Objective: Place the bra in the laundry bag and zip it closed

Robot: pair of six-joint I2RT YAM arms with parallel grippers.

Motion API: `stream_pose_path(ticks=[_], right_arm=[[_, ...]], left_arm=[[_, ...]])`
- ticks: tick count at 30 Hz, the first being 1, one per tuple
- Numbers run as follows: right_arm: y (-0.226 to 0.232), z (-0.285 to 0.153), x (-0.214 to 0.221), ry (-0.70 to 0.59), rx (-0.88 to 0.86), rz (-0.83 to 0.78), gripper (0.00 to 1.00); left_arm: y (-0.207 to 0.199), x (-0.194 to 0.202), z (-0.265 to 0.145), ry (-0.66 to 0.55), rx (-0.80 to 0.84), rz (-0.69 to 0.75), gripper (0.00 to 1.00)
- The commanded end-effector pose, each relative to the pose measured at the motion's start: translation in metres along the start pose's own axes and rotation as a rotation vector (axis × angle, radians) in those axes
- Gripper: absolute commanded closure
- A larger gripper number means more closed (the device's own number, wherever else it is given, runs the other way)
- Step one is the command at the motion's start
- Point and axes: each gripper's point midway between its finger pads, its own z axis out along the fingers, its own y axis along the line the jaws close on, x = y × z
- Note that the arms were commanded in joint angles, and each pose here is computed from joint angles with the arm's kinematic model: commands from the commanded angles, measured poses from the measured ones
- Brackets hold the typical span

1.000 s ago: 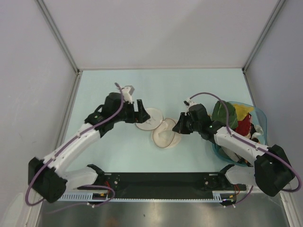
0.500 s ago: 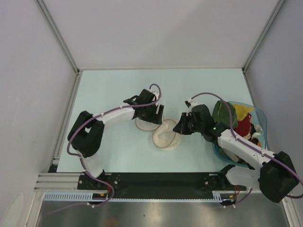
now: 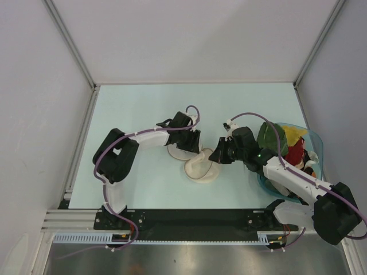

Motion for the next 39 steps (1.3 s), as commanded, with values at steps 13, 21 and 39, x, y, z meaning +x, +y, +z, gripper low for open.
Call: stream_pose_path(ticks=[13, 21, 39], right_arm=[[0.020, 0.025, -0.012, 0.029, 0.100, -0.106, 0.97], [0.069, 0.064, -0.034, 0.061, -0.039, -0.102, 0.96], [0.036, 0.048, -0.055, 0.020, 0.255, -0.107, 0.19]], left_arm=[[0.086, -0.001, -0.105, -0.278, -0.445, -0.256, 1.00], [0.102, 0.012, -0.202, -0.474, -0.492, -0.373, 1.00], [0.102, 0.017, -0.236, -0.522, -0.491, -0.336, 0.22]])
